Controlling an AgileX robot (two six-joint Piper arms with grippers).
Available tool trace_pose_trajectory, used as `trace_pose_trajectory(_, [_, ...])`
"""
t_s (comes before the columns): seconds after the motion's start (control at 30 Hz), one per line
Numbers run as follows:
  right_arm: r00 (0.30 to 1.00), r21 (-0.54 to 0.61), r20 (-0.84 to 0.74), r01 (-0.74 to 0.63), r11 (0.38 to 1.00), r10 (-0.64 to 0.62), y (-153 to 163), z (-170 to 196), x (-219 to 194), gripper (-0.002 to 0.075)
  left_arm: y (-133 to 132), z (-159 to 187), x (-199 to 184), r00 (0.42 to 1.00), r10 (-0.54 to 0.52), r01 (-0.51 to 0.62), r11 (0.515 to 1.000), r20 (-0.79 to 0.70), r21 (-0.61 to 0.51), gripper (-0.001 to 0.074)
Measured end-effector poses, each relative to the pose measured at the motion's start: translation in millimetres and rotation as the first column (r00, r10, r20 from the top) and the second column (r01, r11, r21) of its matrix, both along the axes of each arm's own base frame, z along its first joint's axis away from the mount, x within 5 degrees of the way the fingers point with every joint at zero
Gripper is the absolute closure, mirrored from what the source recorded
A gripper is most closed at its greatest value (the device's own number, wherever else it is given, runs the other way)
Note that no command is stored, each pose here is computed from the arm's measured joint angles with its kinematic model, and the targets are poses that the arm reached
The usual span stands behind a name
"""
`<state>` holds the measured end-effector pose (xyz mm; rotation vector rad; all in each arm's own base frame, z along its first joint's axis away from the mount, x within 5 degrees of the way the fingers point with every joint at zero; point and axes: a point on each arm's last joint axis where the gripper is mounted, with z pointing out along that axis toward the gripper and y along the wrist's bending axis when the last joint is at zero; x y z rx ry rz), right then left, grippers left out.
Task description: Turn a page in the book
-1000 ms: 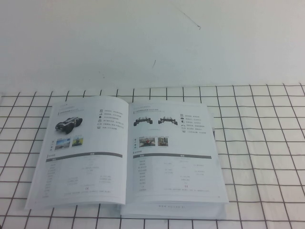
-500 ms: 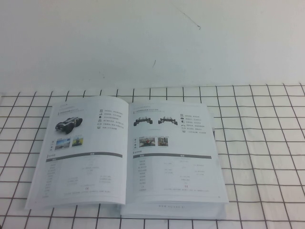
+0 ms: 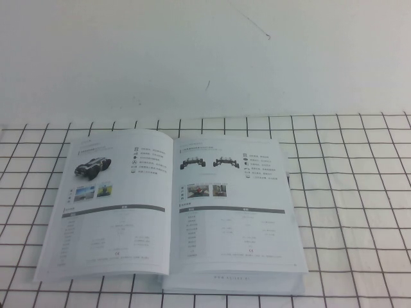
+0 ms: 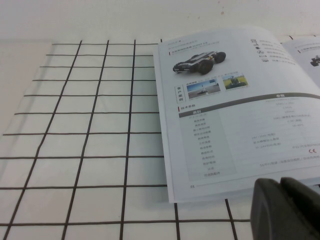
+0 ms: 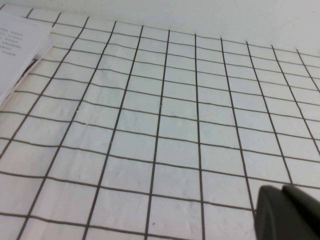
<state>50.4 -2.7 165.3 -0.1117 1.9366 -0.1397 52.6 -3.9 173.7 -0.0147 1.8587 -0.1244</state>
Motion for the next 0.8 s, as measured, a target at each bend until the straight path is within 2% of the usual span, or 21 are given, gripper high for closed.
trace_pose_trajectory(0.8, [1.0,-0.014,-0.001,-0.001,1.0,0.001,-0.4,0.0,0.0,0.0728,0.0,-0.2,0.0,1.0,0.0,0.0,1.0,-0.002,0.0,0.0738])
